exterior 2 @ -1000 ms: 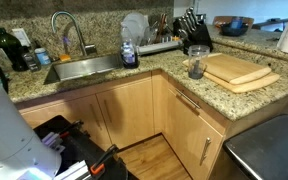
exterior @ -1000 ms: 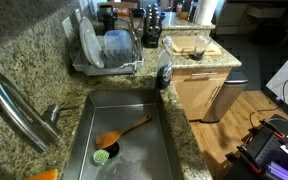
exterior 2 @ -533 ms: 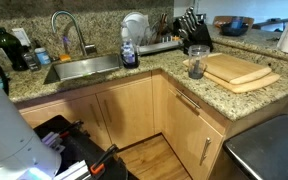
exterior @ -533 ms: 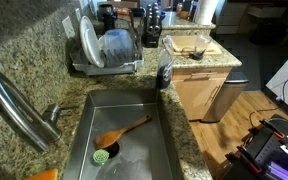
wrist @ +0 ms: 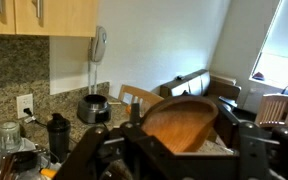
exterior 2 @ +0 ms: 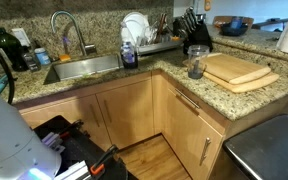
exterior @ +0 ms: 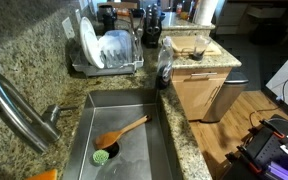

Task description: Move the wooden spoon from the dish rack to the blender cup

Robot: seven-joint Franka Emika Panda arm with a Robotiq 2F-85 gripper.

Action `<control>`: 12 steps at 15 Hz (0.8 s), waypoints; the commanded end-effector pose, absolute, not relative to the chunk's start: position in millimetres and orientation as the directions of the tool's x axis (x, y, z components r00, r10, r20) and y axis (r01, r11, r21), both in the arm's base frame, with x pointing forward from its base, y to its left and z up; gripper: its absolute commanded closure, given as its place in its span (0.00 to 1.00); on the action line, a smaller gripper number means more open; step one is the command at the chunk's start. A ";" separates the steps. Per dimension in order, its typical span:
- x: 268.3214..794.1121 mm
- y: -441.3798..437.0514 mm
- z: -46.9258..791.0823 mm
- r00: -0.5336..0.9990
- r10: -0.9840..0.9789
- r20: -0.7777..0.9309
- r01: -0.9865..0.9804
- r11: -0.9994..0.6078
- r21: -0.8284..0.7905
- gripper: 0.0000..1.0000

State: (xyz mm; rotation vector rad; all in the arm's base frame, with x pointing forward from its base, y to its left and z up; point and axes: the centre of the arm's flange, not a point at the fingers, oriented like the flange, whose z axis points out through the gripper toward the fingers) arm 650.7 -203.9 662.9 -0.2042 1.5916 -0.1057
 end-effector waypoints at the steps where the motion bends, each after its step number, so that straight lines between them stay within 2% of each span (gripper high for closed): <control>1: 647.8 -217.3 657.7 -0.028 -0.180 -0.983 -0.062 0.982 -0.178 0.28; 2: 646.5 -222.3 656.2 -0.029 -0.173 -0.984 -0.060 0.983 -0.171 0.28; 3: 652.4 -221.4 643.7 -0.069 -0.176 -0.982 -0.080 0.982 -0.170 0.53; 9: 667.0 -258.3 598.9 -0.305 -0.287 -0.908 -0.149 0.956 -0.252 0.53; 10: 663.0 -242.4 587.5 -0.266 -0.270 -0.925 -0.127 0.961 -0.244 0.28; 12: 663.0 -255.1 579.4 -0.307 -0.281 -0.909 -0.126 0.959 -0.253 0.28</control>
